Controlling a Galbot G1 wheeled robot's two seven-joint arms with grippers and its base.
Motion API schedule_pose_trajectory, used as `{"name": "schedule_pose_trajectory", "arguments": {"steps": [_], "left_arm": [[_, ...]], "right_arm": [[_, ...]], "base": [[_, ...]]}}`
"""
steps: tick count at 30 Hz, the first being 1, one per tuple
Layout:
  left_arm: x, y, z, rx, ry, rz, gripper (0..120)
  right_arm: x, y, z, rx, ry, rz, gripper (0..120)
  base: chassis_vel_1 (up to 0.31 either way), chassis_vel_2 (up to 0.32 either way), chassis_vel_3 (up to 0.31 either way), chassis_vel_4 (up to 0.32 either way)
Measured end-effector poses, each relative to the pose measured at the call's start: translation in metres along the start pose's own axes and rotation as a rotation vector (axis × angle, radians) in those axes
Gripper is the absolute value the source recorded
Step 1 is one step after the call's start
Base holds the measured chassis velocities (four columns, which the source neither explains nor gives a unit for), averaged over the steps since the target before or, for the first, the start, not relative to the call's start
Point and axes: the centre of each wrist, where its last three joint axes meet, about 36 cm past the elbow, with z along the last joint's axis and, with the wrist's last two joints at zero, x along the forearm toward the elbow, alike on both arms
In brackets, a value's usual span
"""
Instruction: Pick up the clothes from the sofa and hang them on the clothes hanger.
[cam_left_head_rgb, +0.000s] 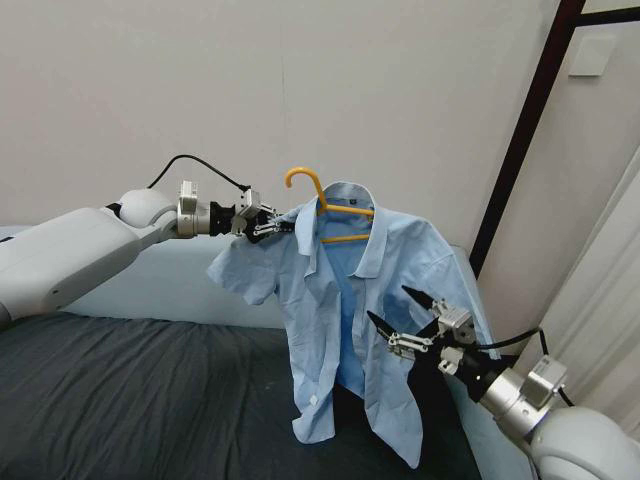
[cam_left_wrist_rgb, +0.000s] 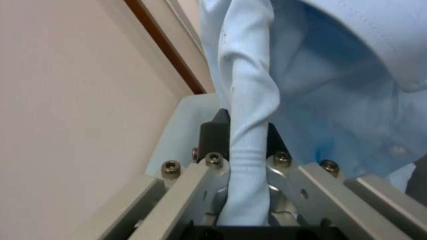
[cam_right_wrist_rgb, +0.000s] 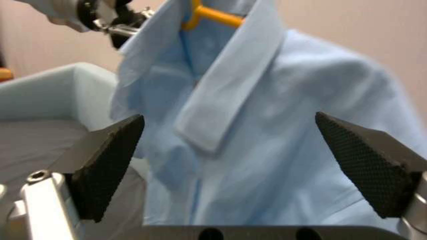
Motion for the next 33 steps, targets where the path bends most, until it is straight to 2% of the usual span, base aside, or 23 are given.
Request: {"name": "schedule_pose_trajectory", "arguments": {"steps": [3,4,9,10,14,15,17,24,33], "left_arm": [[-0.004,-0.006,0.01,0.01,-0.012,0.008,2],[-0.004,-0.006,0.01,0.01,-0.012,0.008,2],[-0.013,-0.018,0.024,0.028,-0.046,0.023,2],[-0.013,-0.018,0.024,0.028,-0.046,0.023,2],[-0.018,-0.021,0.028,0.027,-0.066,0.058,2],[-0.018,-0.021,0.028,0.027,-0.066,0.058,2],[-0.021,-0.019,0.026,0.022,-0.073,0.072,2],[-0.034,-0.022,0.02,0.009,-0.093,0.125,2],[-0.067,-0.054,0.026,0.038,-0.104,0.18,2]], "right_arm": [[-0.001,-0.027,-0.011,0.027,0.033,0.008,100],[-0.001,-0.027,-0.011,0.027,0.033,0.008,100],[0.0,-0.088,-0.035,0.066,0.081,-0.056,100],[0.0,-0.088,-0.035,0.066,0.081,-0.056,100],[0.008,-0.142,-0.093,0.154,0.192,-0.185,100],[0.008,-0.142,-0.093,0.154,0.192,-0.185,100],[0.014,-0.157,-0.11,0.178,0.267,-0.23,100],[0.015,-0.153,-0.117,0.129,0.351,-0.266,100],[0.011,-0.132,-0.091,0.122,0.382,-0.276,100]], "base": [[0.0,0.0,0.0,0.0],[0.0,0.0,0.0,0.0],[0.0,0.0,0.0,0.0],[0.0,0.0,0.0,0.0],[0.0,0.0,0.0,0.0],[0.0,0.0,0.0,0.0],[0.0,0.0,0.0,0.0],[0.0,0.0,0.0,0.0],[0.0,0.0,0.0,0.0]]}}
